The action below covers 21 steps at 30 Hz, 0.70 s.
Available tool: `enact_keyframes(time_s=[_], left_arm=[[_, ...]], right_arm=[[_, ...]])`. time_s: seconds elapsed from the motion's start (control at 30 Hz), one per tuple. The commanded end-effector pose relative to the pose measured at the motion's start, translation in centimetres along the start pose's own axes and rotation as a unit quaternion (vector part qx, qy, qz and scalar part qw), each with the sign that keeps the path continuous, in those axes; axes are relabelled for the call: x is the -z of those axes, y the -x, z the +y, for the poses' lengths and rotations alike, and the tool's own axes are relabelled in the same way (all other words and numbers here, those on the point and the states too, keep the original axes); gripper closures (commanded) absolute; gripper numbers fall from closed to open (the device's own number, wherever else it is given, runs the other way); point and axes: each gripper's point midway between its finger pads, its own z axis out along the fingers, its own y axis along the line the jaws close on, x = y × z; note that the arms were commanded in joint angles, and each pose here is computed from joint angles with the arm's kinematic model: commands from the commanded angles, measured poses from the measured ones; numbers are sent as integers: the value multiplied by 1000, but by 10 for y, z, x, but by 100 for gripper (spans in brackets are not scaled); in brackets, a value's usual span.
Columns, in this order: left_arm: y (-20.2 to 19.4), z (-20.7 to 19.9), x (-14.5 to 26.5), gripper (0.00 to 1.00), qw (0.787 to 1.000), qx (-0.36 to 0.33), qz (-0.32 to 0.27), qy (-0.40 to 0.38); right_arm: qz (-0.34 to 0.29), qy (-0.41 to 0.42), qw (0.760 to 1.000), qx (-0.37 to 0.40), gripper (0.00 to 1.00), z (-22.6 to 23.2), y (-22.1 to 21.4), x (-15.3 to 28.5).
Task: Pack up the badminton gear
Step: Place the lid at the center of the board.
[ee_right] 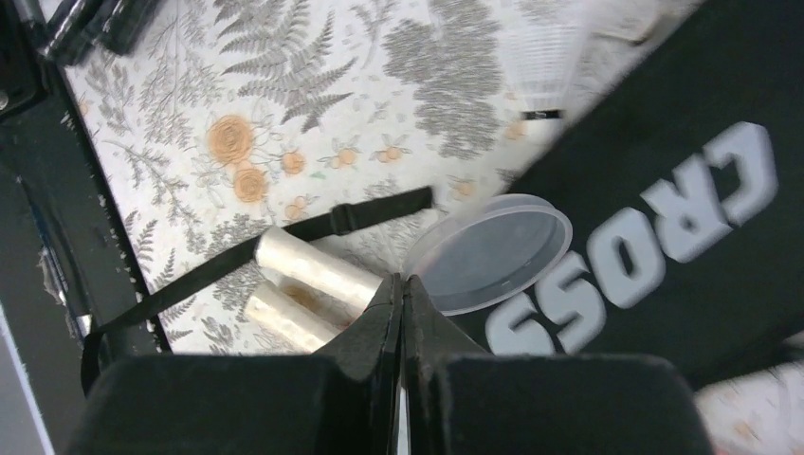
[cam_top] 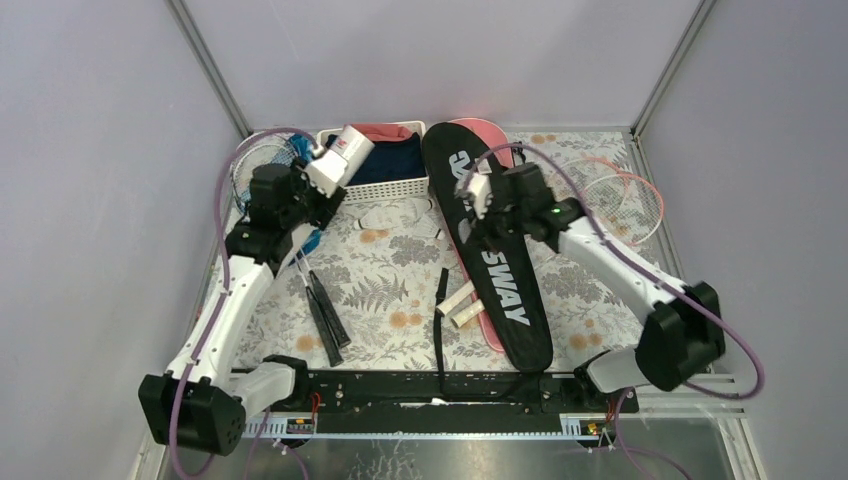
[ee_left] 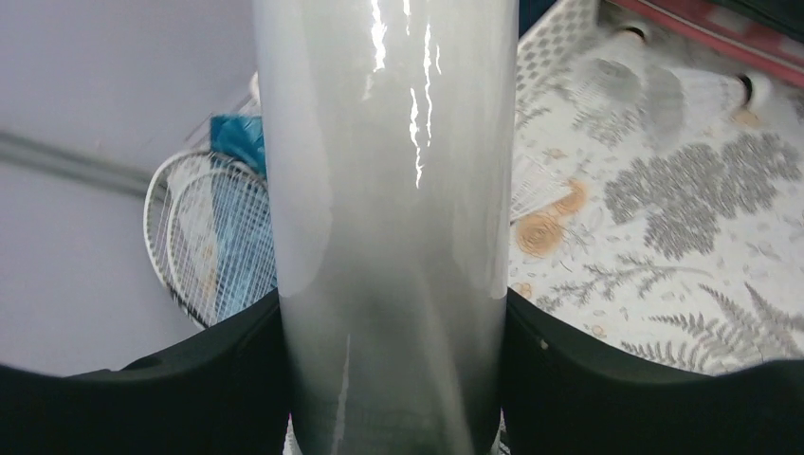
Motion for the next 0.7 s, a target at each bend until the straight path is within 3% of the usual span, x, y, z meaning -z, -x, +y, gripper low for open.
enact_keyframes(time_s=[0.0,0.27,0.53,0.63,0.67], left_arm=[[16,38,2,65,994,88,-19,57],[22,69,2,64,986,143,-18,87],[32,66,6,58,987,142,-30,67],[32,63,8,57,988,136,-31,60],[33,61,9,57,989,135,-32,57]], right_arm=[[13,17,999,35,97,22,16,-47],[110,61,988,86,91,76,-11,-136],[194,42,973,113,81,87,-49,-188],[203,51,971,112,65,89,-47,-192],[198,53,972,118,48,89,-41,-191]])
